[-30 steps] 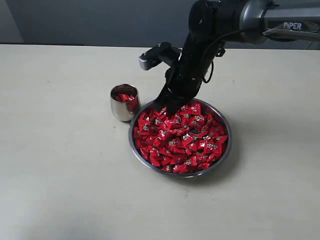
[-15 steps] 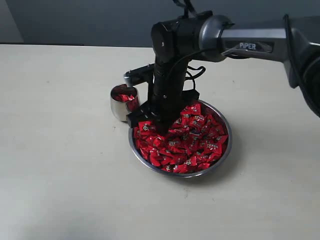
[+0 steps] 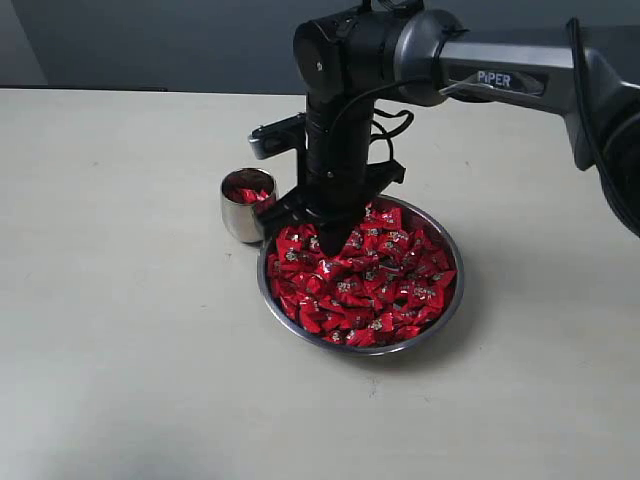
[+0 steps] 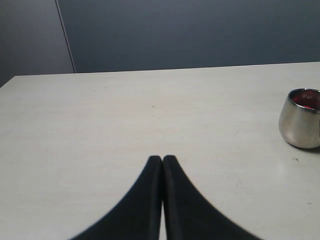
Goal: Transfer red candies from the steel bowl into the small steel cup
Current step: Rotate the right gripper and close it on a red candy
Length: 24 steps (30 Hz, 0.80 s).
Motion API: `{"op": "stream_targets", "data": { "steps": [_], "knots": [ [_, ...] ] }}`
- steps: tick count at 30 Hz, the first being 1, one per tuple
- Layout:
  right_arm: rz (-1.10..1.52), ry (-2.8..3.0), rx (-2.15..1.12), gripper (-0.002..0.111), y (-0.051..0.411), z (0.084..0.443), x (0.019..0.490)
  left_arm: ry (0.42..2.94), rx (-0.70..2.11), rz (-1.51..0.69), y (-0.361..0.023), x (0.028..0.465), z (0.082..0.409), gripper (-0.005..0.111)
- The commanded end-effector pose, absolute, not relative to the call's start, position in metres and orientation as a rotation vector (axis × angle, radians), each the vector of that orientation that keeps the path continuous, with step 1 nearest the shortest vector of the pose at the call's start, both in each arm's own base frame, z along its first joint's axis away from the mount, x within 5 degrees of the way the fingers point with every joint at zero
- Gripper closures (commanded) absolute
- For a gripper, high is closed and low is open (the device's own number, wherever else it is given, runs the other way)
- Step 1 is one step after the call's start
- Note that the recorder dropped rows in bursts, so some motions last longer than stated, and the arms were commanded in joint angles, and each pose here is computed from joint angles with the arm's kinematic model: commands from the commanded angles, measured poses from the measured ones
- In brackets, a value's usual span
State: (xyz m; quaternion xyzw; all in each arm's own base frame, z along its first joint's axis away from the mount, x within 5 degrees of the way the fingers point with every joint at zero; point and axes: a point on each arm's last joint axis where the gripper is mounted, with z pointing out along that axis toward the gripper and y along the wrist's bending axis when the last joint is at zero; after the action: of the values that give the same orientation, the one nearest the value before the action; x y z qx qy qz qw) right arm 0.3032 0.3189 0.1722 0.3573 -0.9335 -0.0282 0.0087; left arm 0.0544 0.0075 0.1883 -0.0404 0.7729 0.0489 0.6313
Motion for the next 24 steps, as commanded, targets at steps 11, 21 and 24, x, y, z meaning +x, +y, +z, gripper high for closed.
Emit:
{"op": "stream_targets", "data": {
  "steps": [11,21,24],
  "knots": [
    [-0.131,-2.981,0.976,0.066,0.321,0.176,0.304,1.767,-0.095,0.111,0.008,0.054,0.187,0.106],
    [-0.058,-3.011,0.647,0.066,0.323,0.144,0.307,1.767,-0.095,0.111,0.008,0.054,0.187,0.106],
    [-0.057,-3.02,0.601,0.066,0.323,0.144,0.307,1.767,-0.095,0.111,0.008,0.054,0.187,0.106]
  ]
}}
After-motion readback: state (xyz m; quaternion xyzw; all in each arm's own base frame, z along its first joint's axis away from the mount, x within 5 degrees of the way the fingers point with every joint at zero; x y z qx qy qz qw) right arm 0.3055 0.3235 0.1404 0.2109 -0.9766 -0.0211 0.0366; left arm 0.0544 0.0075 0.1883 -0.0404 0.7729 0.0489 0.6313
